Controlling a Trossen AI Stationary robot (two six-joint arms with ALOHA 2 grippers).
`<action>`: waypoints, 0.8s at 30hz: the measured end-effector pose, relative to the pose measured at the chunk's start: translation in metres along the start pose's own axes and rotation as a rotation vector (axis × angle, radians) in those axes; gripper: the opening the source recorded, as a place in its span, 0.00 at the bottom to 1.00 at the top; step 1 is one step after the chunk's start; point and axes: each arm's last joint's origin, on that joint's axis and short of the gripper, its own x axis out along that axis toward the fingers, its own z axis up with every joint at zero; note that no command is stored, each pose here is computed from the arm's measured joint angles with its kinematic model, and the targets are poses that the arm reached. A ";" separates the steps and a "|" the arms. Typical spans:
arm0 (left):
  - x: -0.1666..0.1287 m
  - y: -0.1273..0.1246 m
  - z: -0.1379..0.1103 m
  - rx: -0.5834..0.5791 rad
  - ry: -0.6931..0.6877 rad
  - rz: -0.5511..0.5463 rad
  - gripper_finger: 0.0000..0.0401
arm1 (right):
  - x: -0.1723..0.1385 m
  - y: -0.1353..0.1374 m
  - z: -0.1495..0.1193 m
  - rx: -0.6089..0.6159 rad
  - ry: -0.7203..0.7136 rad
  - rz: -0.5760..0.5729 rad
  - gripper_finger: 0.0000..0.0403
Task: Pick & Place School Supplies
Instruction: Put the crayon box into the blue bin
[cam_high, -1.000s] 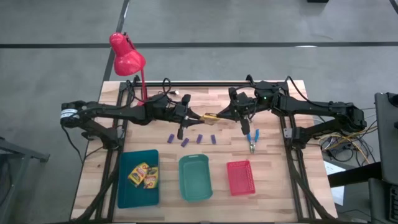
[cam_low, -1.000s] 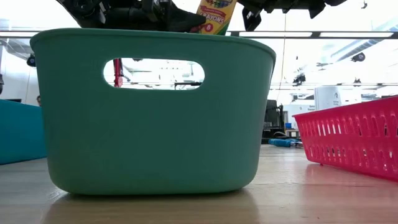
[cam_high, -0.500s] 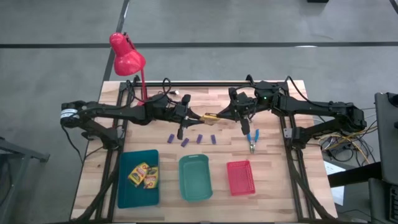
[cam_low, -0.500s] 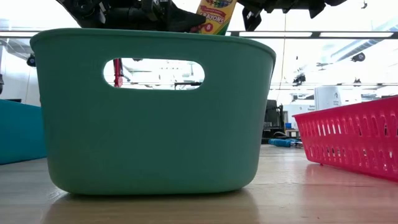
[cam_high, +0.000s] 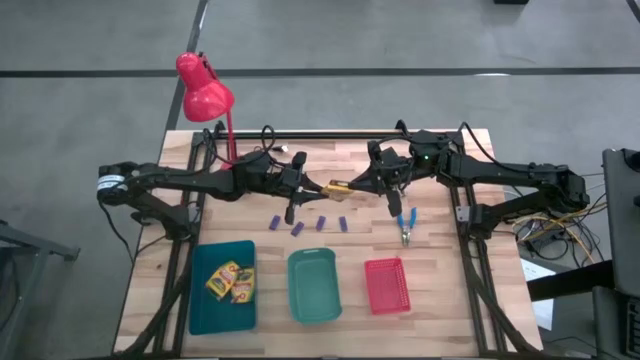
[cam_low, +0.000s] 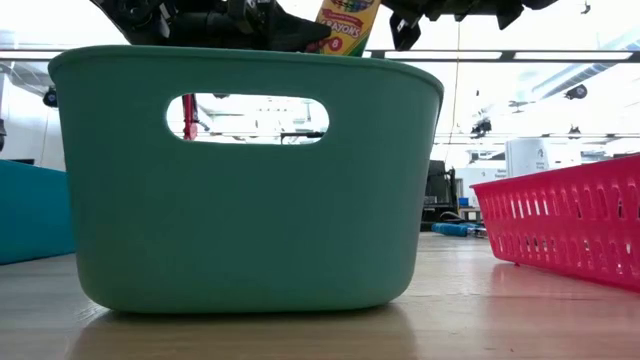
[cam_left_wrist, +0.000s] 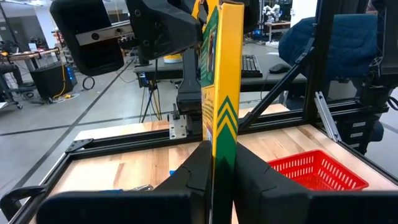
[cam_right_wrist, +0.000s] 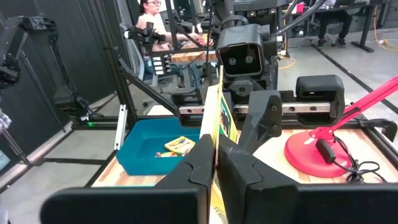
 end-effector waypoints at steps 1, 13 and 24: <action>0.000 0.000 0.000 0.000 0.000 0.000 0.10 | 0.000 0.000 0.000 -0.001 0.000 0.000 0.05; 0.000 0.000 0.000 0.000 0.000 -0.001 0.10 | 0.000 -0.001 0.000 -0.001 -0.005 -0.049 0.30; 0.000 0.000 0.000 0.000 0.000 -0.001 0.10 | 0.000 -0.002 0.000 0.003 -0.005 -0.050 0.49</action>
